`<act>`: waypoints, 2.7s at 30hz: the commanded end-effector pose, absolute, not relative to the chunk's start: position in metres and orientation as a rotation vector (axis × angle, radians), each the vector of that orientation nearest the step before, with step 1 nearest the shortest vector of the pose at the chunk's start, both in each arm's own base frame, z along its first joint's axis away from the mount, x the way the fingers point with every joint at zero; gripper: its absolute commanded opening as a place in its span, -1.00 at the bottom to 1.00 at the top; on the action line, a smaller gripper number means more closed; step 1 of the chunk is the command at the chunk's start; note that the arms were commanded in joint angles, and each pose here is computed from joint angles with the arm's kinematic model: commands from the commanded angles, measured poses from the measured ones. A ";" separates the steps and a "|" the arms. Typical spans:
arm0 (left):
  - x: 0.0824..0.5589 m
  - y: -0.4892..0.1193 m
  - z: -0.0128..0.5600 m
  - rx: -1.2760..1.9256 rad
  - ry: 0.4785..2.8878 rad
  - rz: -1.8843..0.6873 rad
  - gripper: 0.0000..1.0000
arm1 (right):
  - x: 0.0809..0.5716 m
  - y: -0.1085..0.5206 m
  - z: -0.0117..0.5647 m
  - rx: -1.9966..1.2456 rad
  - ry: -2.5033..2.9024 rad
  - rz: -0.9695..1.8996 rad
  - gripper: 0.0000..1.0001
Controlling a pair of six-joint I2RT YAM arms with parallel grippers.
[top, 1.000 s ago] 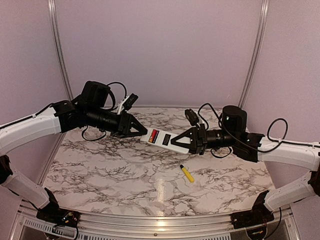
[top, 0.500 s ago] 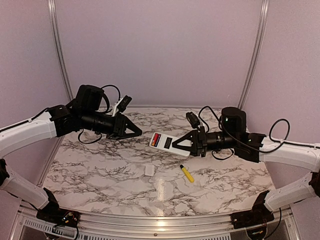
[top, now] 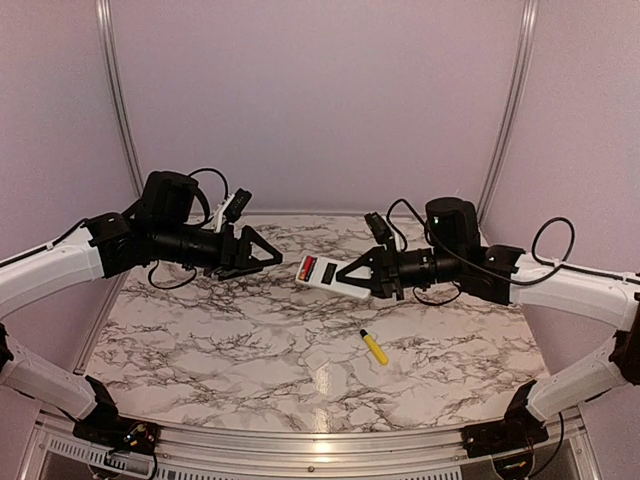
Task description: Unload the batteries from the remote control
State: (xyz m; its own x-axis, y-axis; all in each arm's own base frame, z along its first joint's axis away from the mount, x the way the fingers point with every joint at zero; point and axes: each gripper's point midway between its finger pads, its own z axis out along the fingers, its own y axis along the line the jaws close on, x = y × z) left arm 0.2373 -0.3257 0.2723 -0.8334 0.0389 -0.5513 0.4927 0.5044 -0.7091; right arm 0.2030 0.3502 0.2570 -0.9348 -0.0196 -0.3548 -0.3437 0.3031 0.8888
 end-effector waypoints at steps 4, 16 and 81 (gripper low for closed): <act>0.241 -0.317 0.320 0.416 2.126 -1.293 0.80 | 0.247 0.365 0.318 -0.191 2.061 1.695 -1.00; 0.257 -0.337 0.366 0.287 1.935 -1.507 0.72 | 0.287 0.356 0.393 0.163 1.819 1.725 -1.00; 0.255 -0.405 0.431 0.325 1.671 -1.889 -1.00 | 0.252 0.378 0.433 -0.094 1.635 1.680 0.07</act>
